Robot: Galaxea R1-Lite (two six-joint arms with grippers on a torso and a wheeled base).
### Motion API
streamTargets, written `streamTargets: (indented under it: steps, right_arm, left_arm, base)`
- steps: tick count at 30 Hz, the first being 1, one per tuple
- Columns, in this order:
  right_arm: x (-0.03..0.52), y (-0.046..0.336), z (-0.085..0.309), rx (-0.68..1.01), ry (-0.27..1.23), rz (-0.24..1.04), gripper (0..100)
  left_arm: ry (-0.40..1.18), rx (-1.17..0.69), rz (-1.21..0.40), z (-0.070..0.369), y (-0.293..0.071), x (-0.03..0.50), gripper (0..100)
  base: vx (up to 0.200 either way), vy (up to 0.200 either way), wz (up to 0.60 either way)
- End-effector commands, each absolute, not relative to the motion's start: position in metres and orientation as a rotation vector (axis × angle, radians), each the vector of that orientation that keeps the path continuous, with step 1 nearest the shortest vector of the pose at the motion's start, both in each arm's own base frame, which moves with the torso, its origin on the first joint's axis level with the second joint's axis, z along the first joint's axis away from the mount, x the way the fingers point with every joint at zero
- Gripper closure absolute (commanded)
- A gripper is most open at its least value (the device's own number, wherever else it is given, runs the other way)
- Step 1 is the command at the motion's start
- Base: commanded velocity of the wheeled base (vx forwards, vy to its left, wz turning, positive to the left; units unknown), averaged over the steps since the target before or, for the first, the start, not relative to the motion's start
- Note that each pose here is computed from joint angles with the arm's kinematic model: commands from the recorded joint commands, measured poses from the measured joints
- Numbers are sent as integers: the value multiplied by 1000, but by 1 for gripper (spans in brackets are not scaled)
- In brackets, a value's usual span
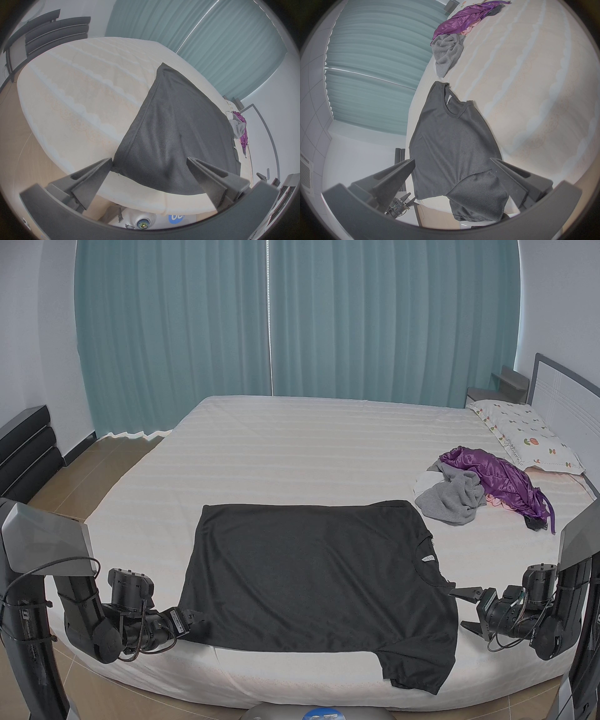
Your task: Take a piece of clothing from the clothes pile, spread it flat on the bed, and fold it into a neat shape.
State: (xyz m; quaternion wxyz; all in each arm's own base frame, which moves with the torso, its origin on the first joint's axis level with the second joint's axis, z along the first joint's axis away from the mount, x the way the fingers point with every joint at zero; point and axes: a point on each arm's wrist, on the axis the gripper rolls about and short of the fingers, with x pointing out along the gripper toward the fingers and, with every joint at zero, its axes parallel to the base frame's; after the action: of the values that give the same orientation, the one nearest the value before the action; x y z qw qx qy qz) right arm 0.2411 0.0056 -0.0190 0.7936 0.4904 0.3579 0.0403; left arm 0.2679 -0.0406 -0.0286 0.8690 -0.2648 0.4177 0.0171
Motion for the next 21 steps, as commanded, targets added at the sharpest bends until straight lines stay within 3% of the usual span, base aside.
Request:
streamTargets:
  steps: [1, 21]
  right_arm:
    - [242, 6, -18, 1052, 756, 95, 0]
    - [242, 6, -18, 1052, 756, 95, 0]
  left_arm:
    - [884, -543, 31, -37, -45, 269, 0]
    - [871, -470, 58, -46, -46, 269, 0]
  base:
    - [0, 0, 0]
    - [0, 0, 0]
